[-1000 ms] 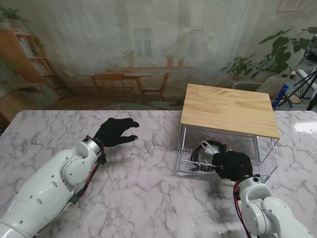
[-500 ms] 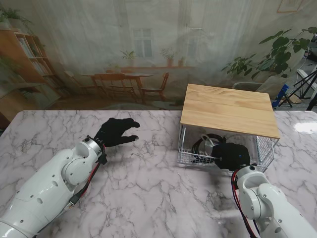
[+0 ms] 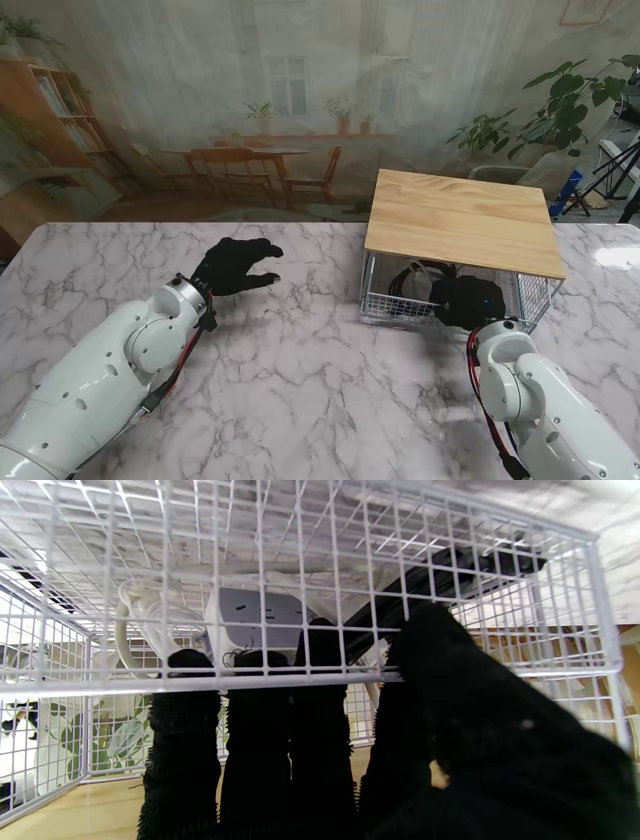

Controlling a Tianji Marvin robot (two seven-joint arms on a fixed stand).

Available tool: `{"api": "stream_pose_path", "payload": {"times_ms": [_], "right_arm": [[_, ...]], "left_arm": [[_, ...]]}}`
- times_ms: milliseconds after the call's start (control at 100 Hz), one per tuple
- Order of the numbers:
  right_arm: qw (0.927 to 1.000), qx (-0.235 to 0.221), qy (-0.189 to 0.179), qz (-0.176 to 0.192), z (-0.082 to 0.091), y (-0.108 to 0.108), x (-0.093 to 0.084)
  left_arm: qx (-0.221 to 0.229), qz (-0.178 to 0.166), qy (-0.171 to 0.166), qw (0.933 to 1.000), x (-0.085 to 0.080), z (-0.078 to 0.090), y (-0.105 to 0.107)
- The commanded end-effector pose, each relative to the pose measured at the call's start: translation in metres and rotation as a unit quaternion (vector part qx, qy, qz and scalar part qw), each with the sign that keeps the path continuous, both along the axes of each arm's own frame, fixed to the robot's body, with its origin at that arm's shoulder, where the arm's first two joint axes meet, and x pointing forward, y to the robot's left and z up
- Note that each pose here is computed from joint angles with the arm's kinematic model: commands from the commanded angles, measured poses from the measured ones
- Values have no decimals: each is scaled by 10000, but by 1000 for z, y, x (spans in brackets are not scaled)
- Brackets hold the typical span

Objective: Load the small electronics into the mesh drawer

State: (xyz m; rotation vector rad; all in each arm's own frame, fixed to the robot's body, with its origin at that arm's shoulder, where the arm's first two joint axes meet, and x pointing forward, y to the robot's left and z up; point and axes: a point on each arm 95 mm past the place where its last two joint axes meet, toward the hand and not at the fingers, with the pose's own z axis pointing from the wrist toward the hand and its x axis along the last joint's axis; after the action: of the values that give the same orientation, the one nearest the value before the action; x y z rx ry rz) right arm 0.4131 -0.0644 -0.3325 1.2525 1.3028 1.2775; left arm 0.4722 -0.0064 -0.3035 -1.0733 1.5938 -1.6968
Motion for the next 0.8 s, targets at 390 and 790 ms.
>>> {"api": "stream_pose_path", "payload": {"times_ms": [390, 790], "right_arm": [[9997, 33, 2, -230, -8, -20, 24], [9995, 100, 72, -283, -14, -21, 35]], "left_arm": [[28, 14, 73, 10000, -1, -3, 0], [52, 23, 83, 9999, -2, -3, 2]]}}
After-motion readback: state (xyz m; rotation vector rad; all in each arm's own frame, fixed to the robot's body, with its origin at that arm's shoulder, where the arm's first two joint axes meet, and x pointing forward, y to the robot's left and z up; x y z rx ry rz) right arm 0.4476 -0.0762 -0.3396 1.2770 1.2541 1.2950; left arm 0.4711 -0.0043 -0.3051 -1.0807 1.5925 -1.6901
